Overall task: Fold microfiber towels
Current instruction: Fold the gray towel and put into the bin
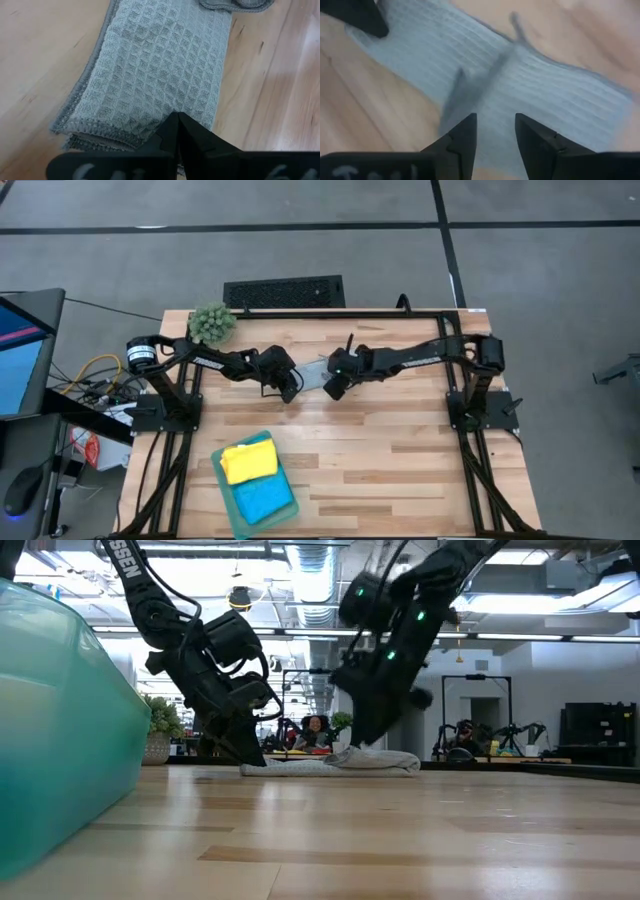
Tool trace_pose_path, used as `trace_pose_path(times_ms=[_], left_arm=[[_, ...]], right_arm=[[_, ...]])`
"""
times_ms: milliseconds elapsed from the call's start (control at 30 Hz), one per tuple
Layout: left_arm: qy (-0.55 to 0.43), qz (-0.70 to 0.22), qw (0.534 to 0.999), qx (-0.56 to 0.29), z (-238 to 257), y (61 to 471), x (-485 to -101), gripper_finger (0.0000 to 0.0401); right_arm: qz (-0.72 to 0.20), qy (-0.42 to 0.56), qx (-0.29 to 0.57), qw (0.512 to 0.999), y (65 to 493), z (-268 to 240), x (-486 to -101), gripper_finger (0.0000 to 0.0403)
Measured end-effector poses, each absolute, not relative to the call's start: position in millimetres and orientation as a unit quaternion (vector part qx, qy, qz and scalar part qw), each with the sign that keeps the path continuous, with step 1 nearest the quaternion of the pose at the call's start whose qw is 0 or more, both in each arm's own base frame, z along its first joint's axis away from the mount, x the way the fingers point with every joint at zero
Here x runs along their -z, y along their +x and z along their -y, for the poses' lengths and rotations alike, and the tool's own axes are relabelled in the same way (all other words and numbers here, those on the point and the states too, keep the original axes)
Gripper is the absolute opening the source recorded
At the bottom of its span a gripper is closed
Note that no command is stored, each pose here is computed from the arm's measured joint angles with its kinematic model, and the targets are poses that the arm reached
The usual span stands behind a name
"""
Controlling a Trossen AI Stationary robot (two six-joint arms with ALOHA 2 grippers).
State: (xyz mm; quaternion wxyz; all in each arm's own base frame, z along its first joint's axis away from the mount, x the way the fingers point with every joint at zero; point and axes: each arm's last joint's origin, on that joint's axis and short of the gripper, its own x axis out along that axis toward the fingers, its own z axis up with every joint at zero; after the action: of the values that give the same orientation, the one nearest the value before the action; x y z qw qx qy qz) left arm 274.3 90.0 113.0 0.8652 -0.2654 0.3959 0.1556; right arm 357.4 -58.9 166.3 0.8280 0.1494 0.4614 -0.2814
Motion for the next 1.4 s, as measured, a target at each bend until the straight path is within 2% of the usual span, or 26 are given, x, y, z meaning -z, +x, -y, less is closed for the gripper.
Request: trace_pose_path(times_ms=[233,367,667,900,1000,1233,1400], left_arm=[[-0.278,-0.392,0.865,-0.147,-87,276,-114,0.0000],[-0.283,-0.389,0.864,-0.146,-86,277,-114,0.0000],[-0.280,-0.386,0.868,-0.136,-80,280,-115,0.0000],[-0.277,-0.386,0.871,-0.128,-76,281,-115,0.0000],[-0.276,-0.386,0.871,-0.124,-74,282,-115,0.0000],[-0.273,-0.388,0.873,-0.117,-70,283,-115,0.0000],[-0.272,-0.389,0.873,-0.115,-68,283,-115,0.0000]], right_arm=[[-0.492,0.187,0.259,0.810,369,71,-132,0.0146],[-0.495,0.205,0.246,0.808,375,77,-131,0.0147],[-0.436,0.221,0.248,0.837,379,92,-179,0.0147],[-0.480,0.239,0.279,0.797,350,96,-202,0.0152],[-0.504,0.247,0.302,0.771,336,105,-207,0.0175],[-0.520,0.282,0.333,0.734,327,132,-192,0.0271],[-0.539,0.292,0.332,0.717,333,139,-166,0.0295]])
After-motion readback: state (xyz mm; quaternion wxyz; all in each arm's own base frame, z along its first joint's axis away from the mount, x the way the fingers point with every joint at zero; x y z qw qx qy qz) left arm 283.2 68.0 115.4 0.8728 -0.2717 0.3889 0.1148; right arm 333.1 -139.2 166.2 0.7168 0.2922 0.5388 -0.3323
